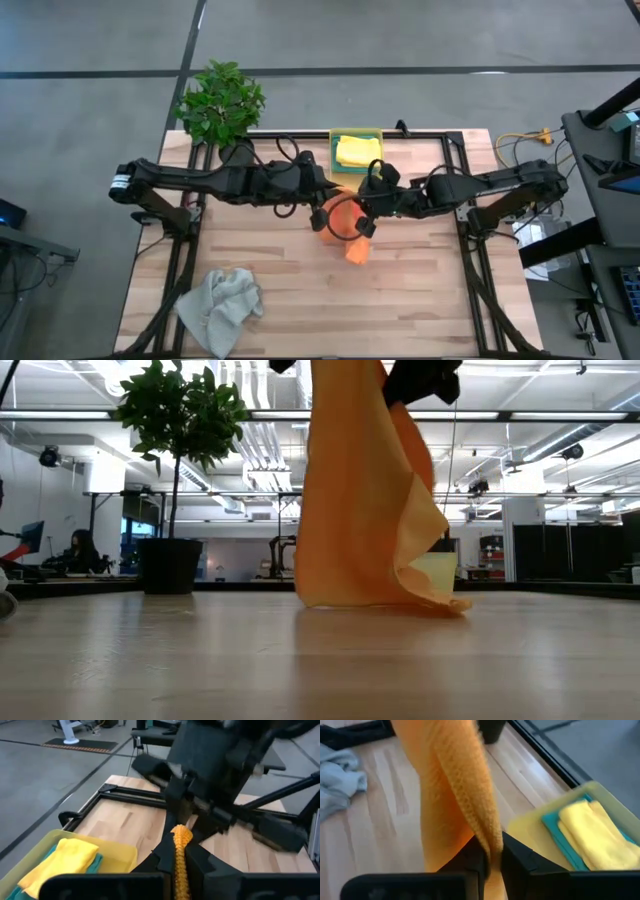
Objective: Fold microfiber towels
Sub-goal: Fold the orange microfiber towel
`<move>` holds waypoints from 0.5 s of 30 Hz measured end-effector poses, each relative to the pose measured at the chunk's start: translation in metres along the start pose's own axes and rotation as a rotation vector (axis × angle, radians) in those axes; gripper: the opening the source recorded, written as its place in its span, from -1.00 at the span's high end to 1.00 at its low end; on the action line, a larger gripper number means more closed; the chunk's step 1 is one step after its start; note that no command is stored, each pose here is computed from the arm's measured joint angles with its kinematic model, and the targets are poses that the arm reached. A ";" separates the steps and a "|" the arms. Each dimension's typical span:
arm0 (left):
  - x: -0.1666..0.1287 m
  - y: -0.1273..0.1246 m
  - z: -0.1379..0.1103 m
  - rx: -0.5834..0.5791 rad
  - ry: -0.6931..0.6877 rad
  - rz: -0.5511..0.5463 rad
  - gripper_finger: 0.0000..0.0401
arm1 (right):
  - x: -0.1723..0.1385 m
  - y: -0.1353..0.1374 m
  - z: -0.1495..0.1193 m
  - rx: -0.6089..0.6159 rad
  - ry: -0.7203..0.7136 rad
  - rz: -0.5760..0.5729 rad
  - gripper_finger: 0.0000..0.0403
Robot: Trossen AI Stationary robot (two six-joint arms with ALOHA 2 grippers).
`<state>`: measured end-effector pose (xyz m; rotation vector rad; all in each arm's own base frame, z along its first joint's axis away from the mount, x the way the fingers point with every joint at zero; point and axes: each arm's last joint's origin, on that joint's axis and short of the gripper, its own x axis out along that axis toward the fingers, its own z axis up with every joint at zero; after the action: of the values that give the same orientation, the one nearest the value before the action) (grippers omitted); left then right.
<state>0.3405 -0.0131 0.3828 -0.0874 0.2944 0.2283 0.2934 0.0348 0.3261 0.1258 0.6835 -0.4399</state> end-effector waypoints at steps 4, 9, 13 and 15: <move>-0.002 0.000 0.002 0.009 0.033 0.001 1.00 | 0.010 0.002 -0.006 0.009 -0.046 -0.019 0.78; -0.006 0.001 0.006 0.013 0.062 0.005 1.00 | 0.022 0.000 -0.025 -0.016 -0.017 -0.076 0.78; -0.009 0.001 0.009 0.015 0.067 0.005 1.00 | 0.033 0.000 -0.044 -0.020 0.007 -0.077 0.78; -0.010 0.001 0.010 0.017 0.075 0.006 1.00 | 0.037 0.001 -0.054 -0.016 0.020 -0.074 0.78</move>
<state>0.3336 -0.0131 0.3949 -0.0785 0.3714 0.2285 0.2883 0.0363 0.2608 0.0902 0.7127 -0.5051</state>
